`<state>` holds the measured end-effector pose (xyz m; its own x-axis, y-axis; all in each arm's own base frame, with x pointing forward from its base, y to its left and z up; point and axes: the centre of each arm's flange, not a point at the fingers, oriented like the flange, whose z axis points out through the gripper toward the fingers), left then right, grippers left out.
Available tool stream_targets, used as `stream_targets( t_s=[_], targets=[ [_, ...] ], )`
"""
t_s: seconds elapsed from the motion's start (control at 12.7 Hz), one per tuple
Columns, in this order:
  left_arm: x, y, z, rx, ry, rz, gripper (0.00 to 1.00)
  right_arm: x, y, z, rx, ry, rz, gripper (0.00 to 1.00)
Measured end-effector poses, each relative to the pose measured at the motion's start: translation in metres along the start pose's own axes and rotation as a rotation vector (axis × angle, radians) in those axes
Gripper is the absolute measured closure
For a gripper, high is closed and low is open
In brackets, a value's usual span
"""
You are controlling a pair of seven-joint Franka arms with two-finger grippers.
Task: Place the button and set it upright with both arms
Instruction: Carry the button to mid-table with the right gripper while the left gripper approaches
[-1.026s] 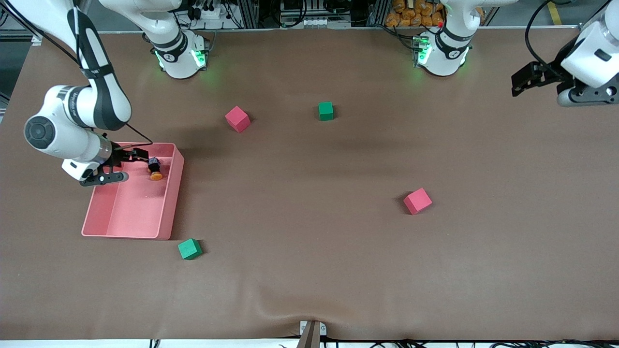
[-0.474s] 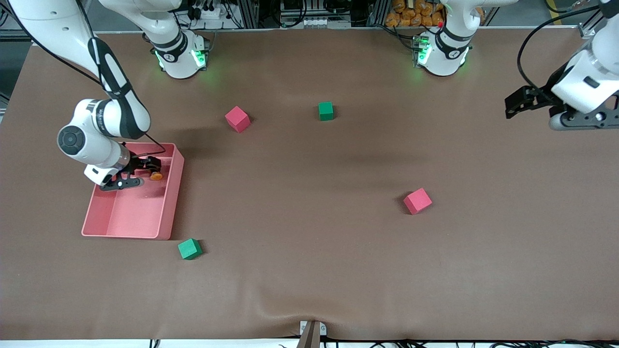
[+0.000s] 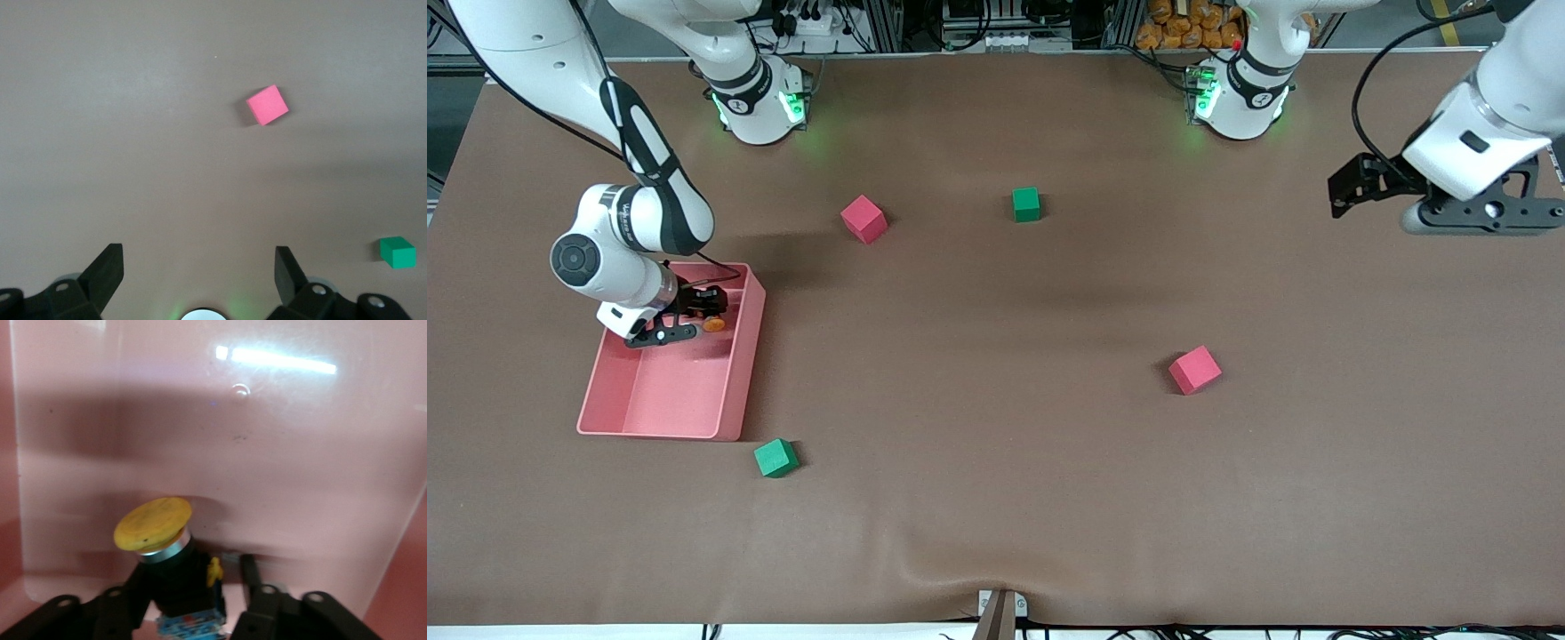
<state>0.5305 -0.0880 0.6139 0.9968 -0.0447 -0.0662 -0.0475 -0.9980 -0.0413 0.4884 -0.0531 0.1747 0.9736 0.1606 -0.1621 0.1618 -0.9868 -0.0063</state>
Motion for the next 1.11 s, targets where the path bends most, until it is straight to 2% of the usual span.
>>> stream_targets(
  t_s=[0.08,0.39,0.63,0.71,0.95,1.11],
  targets=[
    [0.006,-0.005,0.004,-0.003,0.004,-0.009,0.00,-0.001,0.003,-0.002,-0.001,0.003,0.007,0.57],
    [0.012,-0.007,0.014,-0.005,-0.007,-0.012,0.00,0.002,0.005,-0.015,-0.004,0.027,0.008,0.57],
    [0.010,0.008,0.014,-0.003,-0.009,0.015,0.00,0.009,0.006,-0.068,-0.010,0.085,-0.002,0.57],
    [0.009,0.009,0.015,-0.002,-0.013,0.017,0.00,0.010,0.002,-0.089,-0.008,0.089,-0.010,0.57],
    [0.008,0.006,0.016,-0.001,-0.025,0.012,0.00,0.011,-0.020,-0.155,0.016,0.013,-0.046,0.57],
    [0.008,0.006,0.015,0.000,-0.023,0.012,0.00,0.016,-0.056,-0.188,0.015,-0.011,-0.033,0.57]
  ],
)
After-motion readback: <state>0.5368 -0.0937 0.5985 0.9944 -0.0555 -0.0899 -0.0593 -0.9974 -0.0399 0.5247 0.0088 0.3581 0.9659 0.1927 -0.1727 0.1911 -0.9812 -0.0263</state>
